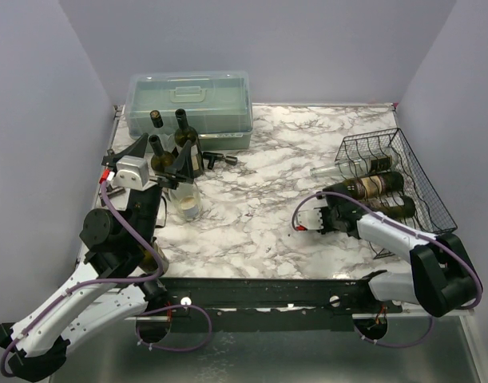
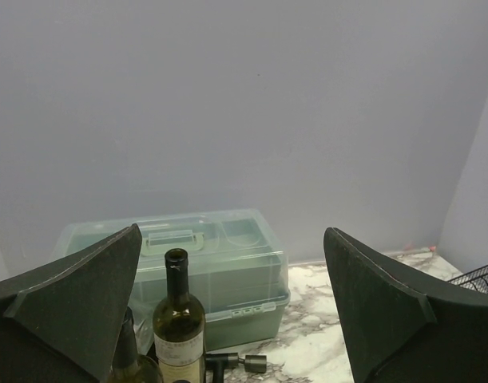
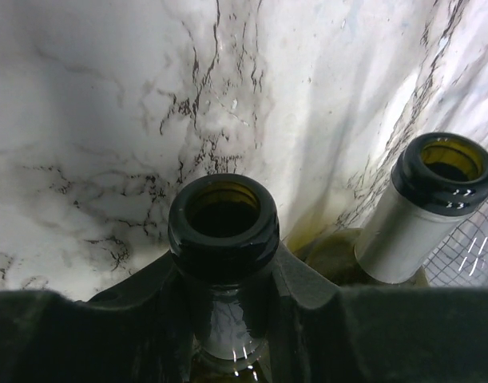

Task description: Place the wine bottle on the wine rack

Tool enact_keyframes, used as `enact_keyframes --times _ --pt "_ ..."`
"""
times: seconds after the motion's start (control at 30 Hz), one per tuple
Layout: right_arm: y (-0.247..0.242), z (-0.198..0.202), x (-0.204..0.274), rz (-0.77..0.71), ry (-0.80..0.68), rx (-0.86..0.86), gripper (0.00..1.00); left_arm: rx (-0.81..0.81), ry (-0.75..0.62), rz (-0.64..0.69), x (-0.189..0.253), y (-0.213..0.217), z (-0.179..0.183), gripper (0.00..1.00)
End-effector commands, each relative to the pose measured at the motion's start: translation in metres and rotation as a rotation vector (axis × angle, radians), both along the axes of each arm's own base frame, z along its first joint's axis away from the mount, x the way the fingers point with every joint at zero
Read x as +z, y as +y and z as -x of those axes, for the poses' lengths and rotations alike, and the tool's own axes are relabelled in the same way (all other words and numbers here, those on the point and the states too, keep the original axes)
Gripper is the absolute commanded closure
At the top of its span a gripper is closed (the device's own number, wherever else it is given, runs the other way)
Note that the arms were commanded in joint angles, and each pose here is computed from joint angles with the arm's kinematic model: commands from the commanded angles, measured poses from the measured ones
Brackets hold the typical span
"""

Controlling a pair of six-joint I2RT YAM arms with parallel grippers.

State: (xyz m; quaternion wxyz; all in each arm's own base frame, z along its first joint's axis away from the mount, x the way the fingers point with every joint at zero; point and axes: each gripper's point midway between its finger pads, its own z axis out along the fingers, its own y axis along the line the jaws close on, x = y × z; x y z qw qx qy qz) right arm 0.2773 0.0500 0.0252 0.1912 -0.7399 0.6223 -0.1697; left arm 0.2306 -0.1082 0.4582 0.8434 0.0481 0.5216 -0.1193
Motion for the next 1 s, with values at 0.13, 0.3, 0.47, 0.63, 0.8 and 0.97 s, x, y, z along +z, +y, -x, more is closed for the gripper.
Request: enact_keyframes --times 0.13,0.3,0.47,0.63,0.8,0.97 --pt "-0.006 -0.023 0.0 0.015 -0.089 0.029 0.91 0.001 -0.012 0.005 0.0 0.0 0.002 0.02" --pt "-0.012 -0.021 -0.003 0.016 -0.091 0.017 0.85 0.003 -0.017 0.007 0.001 0.001 0.004 0.02" --pt "-0.017 -0.023 0.001 0.015 -0.111 0.003 0.57 -0.001 -0.019 0.004 0.001 -0.001 0.004 0.02" --pt "-0.013 -0.023 0.008 -0.005 -0.13 0.018 0.36 0.003 -0.014 -0.006 0.0 -0.003 0.002 0.02" --pt "-0.007 -0.009 0.008 -0.05 -0.116 0.053 0.31 0.011 -0.005 -0.021 -0.003 -0.005 -0.001 0.02" --pt "0.003 0.01 0.01 -0.099 -0.089 0.106 0.23 0.004 0.01 -0.045 -0.009 -0.011 -0.005 0.02"
